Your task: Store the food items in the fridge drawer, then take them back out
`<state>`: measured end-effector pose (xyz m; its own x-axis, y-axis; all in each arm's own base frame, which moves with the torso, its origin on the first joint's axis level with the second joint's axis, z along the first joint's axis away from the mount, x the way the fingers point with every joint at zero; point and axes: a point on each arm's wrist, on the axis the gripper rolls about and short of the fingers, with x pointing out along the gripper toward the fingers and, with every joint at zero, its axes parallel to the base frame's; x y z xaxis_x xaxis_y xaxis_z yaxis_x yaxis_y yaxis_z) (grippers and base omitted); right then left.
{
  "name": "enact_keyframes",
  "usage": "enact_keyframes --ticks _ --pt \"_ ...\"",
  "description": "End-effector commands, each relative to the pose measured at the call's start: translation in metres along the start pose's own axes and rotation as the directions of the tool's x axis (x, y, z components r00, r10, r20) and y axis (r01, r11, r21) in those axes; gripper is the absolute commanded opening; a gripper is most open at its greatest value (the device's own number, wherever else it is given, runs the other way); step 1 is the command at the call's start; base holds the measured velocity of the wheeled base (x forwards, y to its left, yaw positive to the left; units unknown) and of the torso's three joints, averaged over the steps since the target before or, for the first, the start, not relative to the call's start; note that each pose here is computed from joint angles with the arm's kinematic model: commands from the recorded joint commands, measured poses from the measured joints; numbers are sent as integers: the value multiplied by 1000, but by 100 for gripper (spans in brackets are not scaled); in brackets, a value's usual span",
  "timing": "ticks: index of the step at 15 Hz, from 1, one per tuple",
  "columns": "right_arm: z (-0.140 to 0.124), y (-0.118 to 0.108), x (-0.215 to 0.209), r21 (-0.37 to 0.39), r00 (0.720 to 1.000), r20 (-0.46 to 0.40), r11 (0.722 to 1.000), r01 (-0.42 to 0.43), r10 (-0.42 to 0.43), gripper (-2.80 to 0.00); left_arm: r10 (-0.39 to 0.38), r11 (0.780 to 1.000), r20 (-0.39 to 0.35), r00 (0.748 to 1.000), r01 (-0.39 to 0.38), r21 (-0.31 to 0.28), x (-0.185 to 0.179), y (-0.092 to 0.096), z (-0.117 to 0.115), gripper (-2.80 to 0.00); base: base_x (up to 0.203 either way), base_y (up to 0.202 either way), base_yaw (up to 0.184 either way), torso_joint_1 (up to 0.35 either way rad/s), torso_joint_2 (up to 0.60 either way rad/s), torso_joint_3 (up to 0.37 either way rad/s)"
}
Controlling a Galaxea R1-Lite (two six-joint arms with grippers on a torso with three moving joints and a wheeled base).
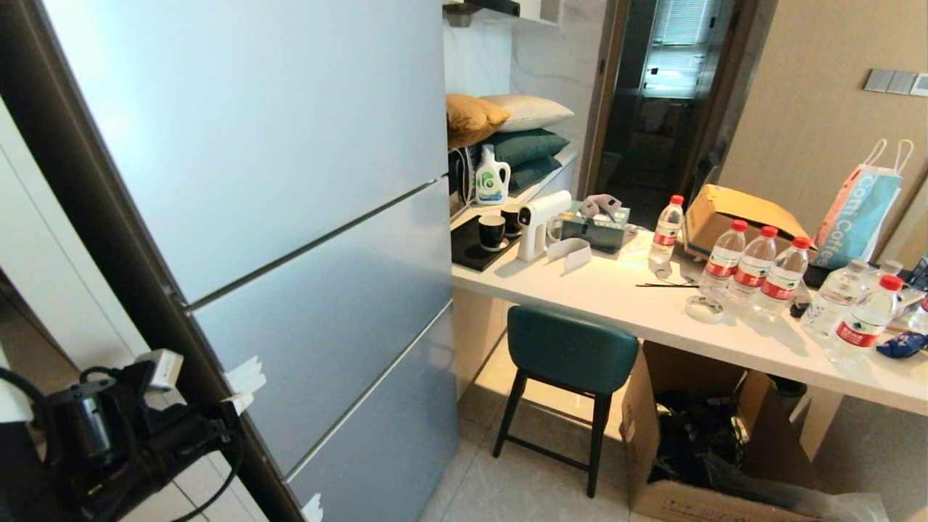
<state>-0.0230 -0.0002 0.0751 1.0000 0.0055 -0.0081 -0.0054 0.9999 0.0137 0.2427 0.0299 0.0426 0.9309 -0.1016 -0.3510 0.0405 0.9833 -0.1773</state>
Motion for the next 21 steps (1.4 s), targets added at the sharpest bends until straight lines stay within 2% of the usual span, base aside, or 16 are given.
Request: enact_keyframes --ticks 1,6,11,14,21 --pt "0 0 0 0 1000 -1 1000 -1 1 -280 6 1000 11 1000 -6 -1 2 2 1 -280 0 0 0 0 0 0" --pt "0 0 0 0 1000 -2 1000 -1 1 -280 47 999 14 999 -47 -27 -6 17 1 -280 0 0 0 0 0 0" --pt "0 0 0 0 1000 -1 1000 -1 1 -280 52 998 17 999 -51 -31 -7 19 2 -280 0 0 0 0 0 0" --pt "0 0 0 0 1000 -3 1000 -1 1 -280 79 996 27 997 -78 -41 -8 27 4 -280 0 0 0 0 0 0" --pt "0 0 0 0 1000 -3 1000 -1 1 -280 31 999 54 998 -31 -13 7 18 9 -280 0 0 0 0 0 0"
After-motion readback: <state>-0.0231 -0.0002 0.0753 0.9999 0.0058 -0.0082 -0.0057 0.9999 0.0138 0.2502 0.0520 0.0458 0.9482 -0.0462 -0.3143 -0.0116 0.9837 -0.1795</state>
